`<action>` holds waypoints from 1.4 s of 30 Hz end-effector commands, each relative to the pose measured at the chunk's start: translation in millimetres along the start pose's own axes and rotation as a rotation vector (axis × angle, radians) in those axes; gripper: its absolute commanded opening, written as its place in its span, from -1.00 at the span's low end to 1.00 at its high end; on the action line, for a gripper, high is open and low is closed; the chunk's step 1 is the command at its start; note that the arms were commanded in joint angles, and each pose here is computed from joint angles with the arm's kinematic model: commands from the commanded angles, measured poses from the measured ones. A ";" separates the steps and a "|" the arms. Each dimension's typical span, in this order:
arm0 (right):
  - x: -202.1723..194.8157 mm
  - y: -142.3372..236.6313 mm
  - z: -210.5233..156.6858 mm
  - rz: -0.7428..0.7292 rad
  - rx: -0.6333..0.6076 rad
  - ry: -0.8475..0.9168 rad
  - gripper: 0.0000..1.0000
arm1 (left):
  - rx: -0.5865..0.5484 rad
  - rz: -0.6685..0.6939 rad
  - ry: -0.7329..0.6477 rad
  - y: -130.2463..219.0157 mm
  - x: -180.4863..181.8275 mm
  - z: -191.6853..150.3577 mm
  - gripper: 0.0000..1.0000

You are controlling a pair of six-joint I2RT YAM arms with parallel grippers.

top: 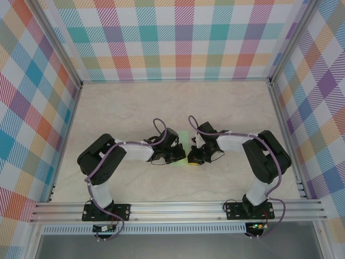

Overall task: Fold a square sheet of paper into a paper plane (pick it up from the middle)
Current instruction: Fold the triangle a second time at the center of the table.

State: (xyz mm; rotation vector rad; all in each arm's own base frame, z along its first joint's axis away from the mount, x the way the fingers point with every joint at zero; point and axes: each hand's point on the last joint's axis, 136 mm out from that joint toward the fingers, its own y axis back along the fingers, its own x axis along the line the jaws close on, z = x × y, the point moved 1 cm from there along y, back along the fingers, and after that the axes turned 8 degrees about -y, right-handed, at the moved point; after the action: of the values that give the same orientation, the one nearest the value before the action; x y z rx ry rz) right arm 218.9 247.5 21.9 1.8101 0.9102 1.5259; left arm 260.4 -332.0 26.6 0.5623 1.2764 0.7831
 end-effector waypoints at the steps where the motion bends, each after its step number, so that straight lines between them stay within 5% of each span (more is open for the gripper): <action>1: -25.8 -6.6 -4.2 -0.115 0.016 -0.055 -0.82 | 0.072 0.144 -0.044 -9.9 40.0 -31.3 -0.91; 22: -74.6 -7.7 -16.2 -0.349 0.048 -0.177 -0.83 | -0.001 0.119 -0.019 13.3 79.9 26.0 -0.86; 34: -67.3 -5.6 -13.1 -0.323 0.035 -0.170 -0.82 | -0.070 0.150 0.016 38.4 98.6 57.1 -0.85; 42: -27.3 8.4 1.0 -0.193 -0.016 -0.125 -0.79 | -0.112 0.144 -0.012 54.9 84.6 78.5 -0.80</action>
State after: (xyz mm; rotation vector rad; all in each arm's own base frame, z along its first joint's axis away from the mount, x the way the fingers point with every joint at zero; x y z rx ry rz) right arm 221.8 243.5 21.5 1.8057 0.9443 1.4136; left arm 319.7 -255.4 27.6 0.5479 1.2263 0.8337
